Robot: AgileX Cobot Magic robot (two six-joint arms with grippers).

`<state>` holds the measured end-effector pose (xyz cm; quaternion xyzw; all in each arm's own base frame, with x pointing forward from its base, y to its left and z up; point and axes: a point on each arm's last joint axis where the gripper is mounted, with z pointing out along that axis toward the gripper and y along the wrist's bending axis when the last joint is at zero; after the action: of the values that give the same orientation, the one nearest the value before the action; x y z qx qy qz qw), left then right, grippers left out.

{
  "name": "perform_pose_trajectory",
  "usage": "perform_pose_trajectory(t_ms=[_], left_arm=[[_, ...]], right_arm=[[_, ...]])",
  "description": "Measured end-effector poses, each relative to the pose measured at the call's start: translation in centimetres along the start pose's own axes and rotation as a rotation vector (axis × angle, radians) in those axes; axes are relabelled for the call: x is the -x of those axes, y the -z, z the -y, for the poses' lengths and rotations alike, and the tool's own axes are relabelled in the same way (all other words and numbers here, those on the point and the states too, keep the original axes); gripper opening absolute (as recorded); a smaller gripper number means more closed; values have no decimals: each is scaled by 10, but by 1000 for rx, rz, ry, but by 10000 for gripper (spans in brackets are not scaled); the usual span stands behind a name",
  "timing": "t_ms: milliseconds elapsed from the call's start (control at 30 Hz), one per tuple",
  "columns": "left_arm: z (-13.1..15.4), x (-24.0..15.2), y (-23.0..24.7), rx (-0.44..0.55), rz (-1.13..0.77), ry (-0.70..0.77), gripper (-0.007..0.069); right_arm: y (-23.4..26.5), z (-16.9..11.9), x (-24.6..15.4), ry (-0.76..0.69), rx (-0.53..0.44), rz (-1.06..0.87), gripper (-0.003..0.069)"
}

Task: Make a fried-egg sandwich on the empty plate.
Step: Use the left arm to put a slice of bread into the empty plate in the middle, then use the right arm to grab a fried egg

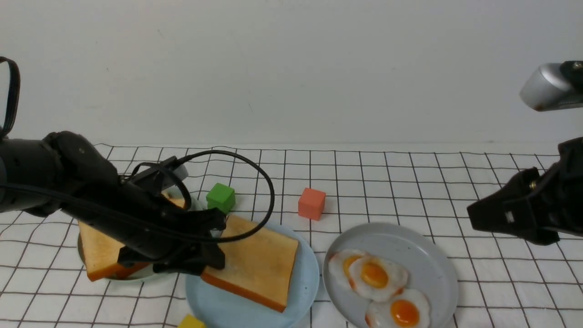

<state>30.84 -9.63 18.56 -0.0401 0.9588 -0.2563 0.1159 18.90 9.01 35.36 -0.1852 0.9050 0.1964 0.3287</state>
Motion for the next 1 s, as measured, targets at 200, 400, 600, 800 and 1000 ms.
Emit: perform_pose_trajectory(t_ms=[200, 400, 600, 800, 1000], left_arm=[[9, 4, 10, -4, -79, -76, 462], [42, 21, 60, -30, -75, -199, 548], [79, -26, 111, -89, 12, -539, 491], [100, -92, 118, -148, 21, -892, 239], [104, -119, 132, -193, 30, -971, -13]], right_arm=[[-15, 6, 0, 61, -16, -107, 344], [-54, 18, 4, -2, -20, -241, 344], [-101, 34, 2, -361, -87, -324, 344], [-141, 57, 2, -411, -109, -356, 344], [-157, 66, 15, 120, -8, -360, 336]])
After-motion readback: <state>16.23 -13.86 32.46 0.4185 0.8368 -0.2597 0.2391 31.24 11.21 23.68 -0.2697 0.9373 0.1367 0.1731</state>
